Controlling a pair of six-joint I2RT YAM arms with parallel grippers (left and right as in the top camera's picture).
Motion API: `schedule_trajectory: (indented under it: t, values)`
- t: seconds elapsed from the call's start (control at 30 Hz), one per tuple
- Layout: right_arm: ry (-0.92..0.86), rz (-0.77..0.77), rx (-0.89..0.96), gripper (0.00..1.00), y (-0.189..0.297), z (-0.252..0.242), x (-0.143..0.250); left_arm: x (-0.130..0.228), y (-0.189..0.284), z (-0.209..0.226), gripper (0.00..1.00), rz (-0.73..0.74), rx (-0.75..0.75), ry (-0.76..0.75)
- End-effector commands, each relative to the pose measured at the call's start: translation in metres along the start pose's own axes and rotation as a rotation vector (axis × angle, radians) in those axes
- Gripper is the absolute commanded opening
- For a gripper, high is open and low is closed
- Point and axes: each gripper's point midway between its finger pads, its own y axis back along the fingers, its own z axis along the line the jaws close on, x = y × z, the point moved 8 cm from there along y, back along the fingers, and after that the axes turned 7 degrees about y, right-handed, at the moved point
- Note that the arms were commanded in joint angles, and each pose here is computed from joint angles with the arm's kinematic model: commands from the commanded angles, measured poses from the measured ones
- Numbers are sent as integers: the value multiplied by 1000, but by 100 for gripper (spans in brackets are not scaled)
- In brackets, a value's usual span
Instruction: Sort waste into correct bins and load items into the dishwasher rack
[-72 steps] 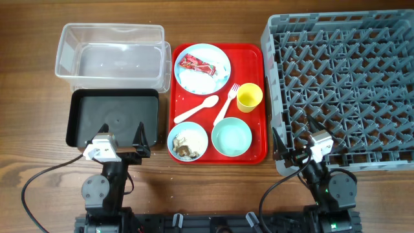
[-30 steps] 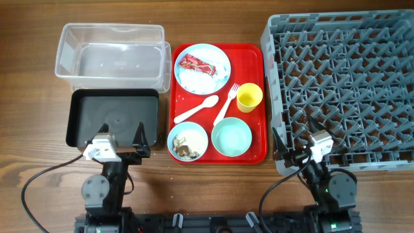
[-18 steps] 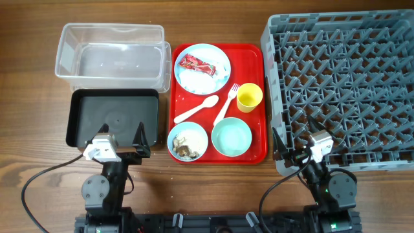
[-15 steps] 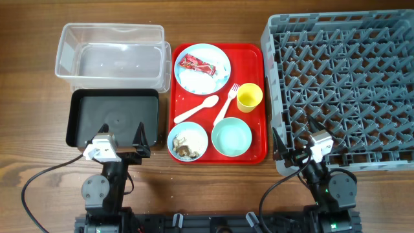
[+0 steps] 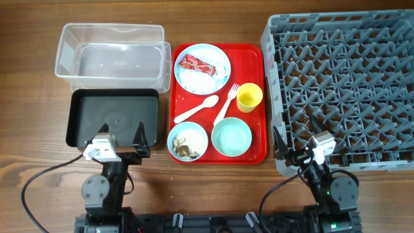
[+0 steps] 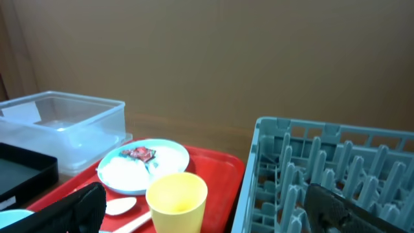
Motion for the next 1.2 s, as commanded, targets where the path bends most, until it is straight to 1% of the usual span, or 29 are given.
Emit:
schedule_trajectory:
  t: [0.0, 0.07, 0.3, 0.43, 0.6, 0.77, 0.93, 1.03, 1.17]
  values:
    - [-63, -70, -17, 100, 1, 1, -11, 2, 0, 1, 100, -7, -7, -20]
    - [-103, -100, -17, 100, 1, 1, -16, 2, 0, 1, 100, -7, -7, -20]
    - [-101, -85, -35, 100, 1, 3, -14, -1, 0, -1, 100, -20, 11, -14]
    - [-75, -75, -79, 100, 0, 7, -13, -6, 2, -7, 100, -23, 56, -16]
    - [11, -73, -90, 100, -2, 6, -23, -31, 9, -17, 100, -82, 78, 1]
    - [48, -57, -91, 100, -10, 2, -50, -61, 13, -28, 100, -89, 89, -1]
    - [27, 19, -116, 100, -28, -4, -73, -91, 3, -44, 100, -20, 120, 2]
    - [16, 63, -122, 100, -42, -8, -85, -107, -9, -52, 100, 53, 135, 6]
    - [-3, 128, -131, 100, -59, -13, -101, -131, -35, -64, 100, 185, 115, 19]
